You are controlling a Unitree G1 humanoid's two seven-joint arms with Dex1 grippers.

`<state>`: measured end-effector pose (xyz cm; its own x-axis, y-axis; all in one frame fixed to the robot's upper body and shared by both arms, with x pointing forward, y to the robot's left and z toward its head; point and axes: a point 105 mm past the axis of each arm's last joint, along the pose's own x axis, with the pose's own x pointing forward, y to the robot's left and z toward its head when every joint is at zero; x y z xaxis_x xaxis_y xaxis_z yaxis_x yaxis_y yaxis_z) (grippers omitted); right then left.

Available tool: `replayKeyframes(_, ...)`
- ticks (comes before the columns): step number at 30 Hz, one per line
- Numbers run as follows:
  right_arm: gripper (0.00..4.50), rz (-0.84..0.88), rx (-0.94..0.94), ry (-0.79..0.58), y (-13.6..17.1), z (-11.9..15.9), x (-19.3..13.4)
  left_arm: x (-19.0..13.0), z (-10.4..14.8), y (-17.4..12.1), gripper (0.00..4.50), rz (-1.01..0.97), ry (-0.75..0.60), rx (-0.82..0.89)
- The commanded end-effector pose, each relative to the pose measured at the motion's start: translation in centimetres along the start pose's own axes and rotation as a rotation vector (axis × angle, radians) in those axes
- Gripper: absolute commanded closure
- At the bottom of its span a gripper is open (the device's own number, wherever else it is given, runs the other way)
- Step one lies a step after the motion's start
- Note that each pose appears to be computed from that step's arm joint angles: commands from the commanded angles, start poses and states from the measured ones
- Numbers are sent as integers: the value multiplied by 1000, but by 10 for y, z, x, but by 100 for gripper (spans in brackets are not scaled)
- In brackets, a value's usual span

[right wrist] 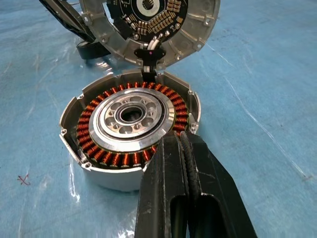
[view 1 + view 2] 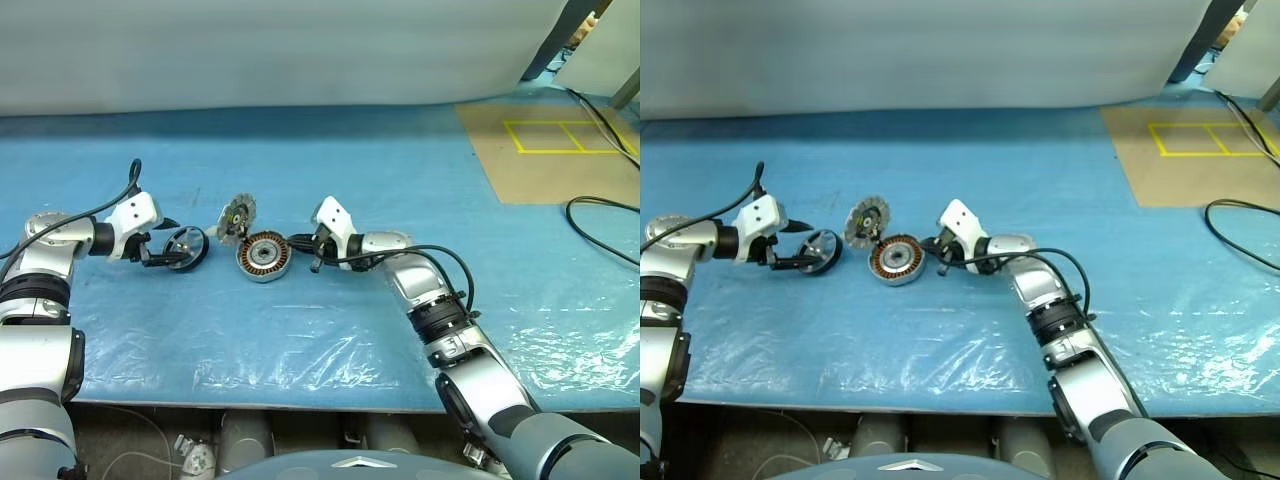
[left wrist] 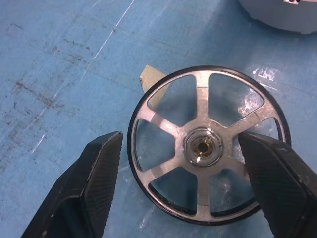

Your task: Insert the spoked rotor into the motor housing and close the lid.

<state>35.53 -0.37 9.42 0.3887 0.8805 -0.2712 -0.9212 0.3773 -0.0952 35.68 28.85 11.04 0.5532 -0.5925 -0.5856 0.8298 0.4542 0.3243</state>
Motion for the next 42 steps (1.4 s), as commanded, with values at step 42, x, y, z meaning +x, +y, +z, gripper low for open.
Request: replayKeyframes(42,450,-40,-36,-45,-7,14,0,12,7,-3,9,20,-59,6)
